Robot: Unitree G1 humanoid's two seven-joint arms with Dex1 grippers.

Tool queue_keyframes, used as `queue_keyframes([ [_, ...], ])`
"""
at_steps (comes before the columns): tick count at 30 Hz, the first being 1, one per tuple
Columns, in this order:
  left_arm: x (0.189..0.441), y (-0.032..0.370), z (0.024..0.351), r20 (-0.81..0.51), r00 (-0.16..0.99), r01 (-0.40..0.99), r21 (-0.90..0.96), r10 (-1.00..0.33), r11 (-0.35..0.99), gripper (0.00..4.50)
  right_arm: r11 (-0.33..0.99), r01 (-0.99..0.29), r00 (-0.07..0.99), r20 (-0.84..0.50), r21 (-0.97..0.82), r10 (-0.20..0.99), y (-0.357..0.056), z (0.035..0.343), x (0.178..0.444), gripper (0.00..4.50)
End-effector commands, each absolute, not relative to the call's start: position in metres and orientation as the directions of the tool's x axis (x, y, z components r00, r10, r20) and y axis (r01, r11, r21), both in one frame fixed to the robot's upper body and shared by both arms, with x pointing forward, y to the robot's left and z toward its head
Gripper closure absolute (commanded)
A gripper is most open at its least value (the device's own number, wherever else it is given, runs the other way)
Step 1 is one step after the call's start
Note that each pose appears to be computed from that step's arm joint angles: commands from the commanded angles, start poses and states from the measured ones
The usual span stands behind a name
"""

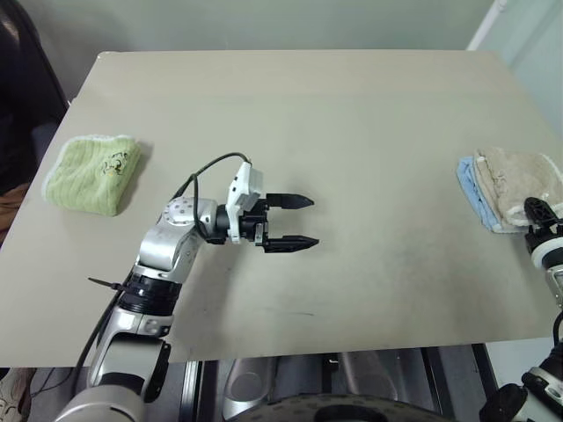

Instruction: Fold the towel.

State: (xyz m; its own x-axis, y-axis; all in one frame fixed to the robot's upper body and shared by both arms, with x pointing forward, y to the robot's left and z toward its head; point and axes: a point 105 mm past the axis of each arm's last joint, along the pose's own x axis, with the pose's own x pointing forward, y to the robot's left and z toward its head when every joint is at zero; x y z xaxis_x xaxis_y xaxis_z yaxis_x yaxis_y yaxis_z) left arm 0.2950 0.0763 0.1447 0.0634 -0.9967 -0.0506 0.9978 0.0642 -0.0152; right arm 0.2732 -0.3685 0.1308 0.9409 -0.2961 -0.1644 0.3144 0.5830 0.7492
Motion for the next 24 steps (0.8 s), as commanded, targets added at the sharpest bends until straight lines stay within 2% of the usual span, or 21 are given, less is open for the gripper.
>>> queue_keyframes([
  [1, 0.296, 0.073, 0.153, -0.04, 0.053, 0.998, 0.023, -0.998, 0.052, 0.0, 0.587, 0.311, 0.934, -0.126, 0.748, -0.334, -0.379, 0.143, 0.266, 0.07],
  [8, 0.298, 0.074, 0.152, -0.034, 0.065, 0.997, 0.032, -0.997, 0.064, 0.0, 0.574, 0.339, 0.92, -0.137, 0.746, -0.367, -0.388, 0.141, 0.245, 0.07],
  [13, 0.302, 0.075, 0.155, -0.021, 0.079, 0.995, 0.059, -0.997, 0.077, 0.0, 0.608, 0.343, 0.92, -0.127, 0.716, -0.37, -0.393, 0.15, 0.227, 0.07],
  [17, 0.305, 0.075, 0.154, -0.023, 0.084, 0.994, 0.072, -0.996, 0.082, 0.0, 0.635, 0.328, 0.929, -0.117, 0.7, -0.351, -0.391, 0.157, 0.223, 0.07],
  [21, 0.309, 0.074, 0.155, -0.005, 0.09, 0.994, 0.067, -0.996, 0.09, 0.0, 0.716, 0.188, 0.977, -0.056, 0.673, -0.205, -0.367, 0.179, 0.232, 0.07],
  [24, 0.307, 0.075, 0.156, -0.003, 0.093, 0.993, 0.07, -0.996, 0.092, 0.0, 0.775, 0.069, 0.998, -0.045, 0.628, -0.052, -0.339, 0.186, 0.236, 0.07],
])
